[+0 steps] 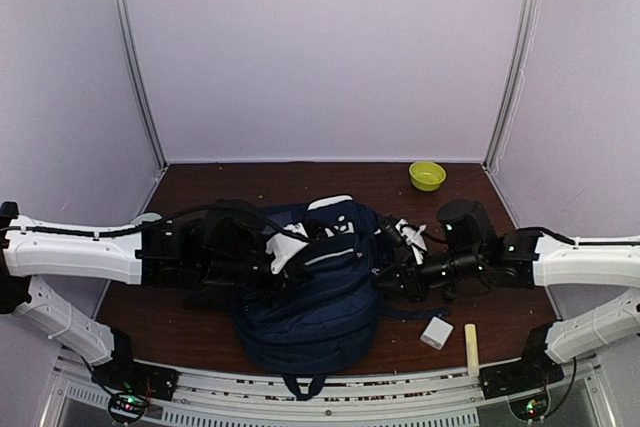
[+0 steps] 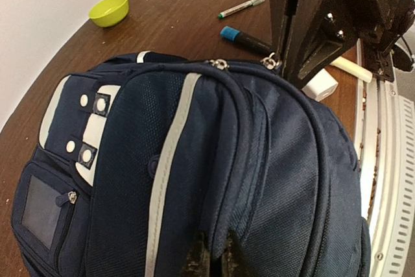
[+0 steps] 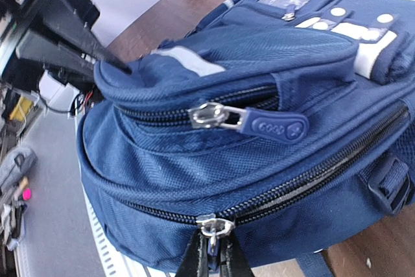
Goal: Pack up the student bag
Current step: Unzip the upper front pocket of the student bag.
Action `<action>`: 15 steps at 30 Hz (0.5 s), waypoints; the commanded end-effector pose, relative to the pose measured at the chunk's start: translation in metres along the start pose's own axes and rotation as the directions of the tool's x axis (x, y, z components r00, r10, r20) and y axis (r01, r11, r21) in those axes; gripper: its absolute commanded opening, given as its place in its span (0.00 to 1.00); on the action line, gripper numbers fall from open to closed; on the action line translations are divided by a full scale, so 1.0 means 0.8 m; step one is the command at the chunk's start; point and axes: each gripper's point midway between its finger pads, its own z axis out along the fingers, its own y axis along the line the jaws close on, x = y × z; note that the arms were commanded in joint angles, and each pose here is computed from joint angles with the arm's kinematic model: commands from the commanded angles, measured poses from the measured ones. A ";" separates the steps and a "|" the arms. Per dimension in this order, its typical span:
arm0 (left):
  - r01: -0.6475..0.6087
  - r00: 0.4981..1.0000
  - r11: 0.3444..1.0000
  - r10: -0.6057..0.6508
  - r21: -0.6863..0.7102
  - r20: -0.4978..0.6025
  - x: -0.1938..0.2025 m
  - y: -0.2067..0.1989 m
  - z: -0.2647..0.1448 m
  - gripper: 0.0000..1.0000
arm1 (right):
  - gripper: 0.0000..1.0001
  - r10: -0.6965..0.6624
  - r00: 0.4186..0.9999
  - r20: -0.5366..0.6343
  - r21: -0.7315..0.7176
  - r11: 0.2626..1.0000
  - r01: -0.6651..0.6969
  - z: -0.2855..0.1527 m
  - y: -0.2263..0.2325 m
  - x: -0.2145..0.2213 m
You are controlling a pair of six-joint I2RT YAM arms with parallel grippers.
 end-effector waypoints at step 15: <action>0.092 0.975 0.995 -0.100 0.048 0.198 -0.087 -0.008 0.025 0.00 | 0.00 0.153 0.986 0.070 0.064 0.985 -0.158 -0.037 0.008 0.010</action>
